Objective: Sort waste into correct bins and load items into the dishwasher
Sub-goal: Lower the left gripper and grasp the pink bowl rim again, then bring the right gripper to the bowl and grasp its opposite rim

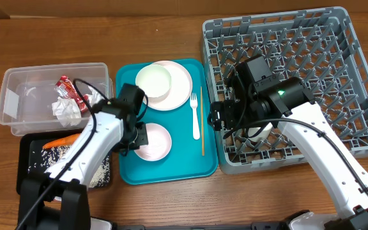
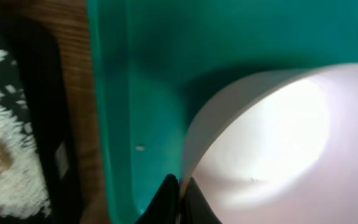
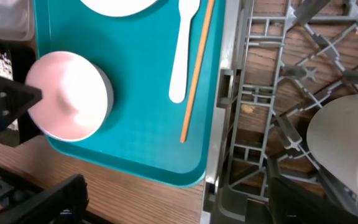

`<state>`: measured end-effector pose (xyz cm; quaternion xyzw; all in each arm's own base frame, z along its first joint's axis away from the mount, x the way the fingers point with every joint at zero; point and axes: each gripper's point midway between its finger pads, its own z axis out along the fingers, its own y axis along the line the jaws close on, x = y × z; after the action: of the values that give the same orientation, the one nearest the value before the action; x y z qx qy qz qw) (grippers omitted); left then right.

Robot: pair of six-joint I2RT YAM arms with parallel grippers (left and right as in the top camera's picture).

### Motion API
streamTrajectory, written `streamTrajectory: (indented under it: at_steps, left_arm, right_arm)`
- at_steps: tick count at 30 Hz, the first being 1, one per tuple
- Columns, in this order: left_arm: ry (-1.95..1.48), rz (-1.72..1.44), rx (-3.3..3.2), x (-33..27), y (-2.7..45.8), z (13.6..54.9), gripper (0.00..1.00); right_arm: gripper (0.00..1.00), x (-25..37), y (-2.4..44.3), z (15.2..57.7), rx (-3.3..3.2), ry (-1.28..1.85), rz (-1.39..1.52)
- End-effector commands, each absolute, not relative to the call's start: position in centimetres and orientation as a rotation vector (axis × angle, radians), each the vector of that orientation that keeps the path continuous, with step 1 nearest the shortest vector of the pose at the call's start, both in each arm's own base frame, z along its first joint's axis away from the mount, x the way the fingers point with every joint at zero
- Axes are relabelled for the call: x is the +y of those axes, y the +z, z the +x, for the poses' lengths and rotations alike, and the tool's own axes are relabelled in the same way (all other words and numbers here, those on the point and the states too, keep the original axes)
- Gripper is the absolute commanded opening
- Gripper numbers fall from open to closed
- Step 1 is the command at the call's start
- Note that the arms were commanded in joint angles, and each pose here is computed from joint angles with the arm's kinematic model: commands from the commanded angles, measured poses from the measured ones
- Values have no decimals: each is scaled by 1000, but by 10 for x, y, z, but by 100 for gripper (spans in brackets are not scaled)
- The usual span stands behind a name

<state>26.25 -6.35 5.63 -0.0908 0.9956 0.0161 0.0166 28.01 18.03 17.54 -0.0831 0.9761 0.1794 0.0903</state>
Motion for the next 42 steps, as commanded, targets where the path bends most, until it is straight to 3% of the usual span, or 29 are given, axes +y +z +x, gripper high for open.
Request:
streamTrajectory:
  at_steps: [1,10,15,22,42]
  left_arm:
    - [13,-238,2994,-67,98,286,4]
    - [-249,-160,2888,-99,166,286,4]
    - [-249,-108,2907,-107,168,275,4]
    - [-256,-46,2913,-119,168,270,4]
    - [-410,-21,2908,-138,172,269,4]
  right_arm:
    - [92,183,189,285,2856,549,-262]
    - [92,208,193,272,2847,650,-357]
    - [91,232,198,266,2798,685,-445]
    - [76,256,205,267,2713,724,-532]
    - [61,284,211,255,2645,767,-641]
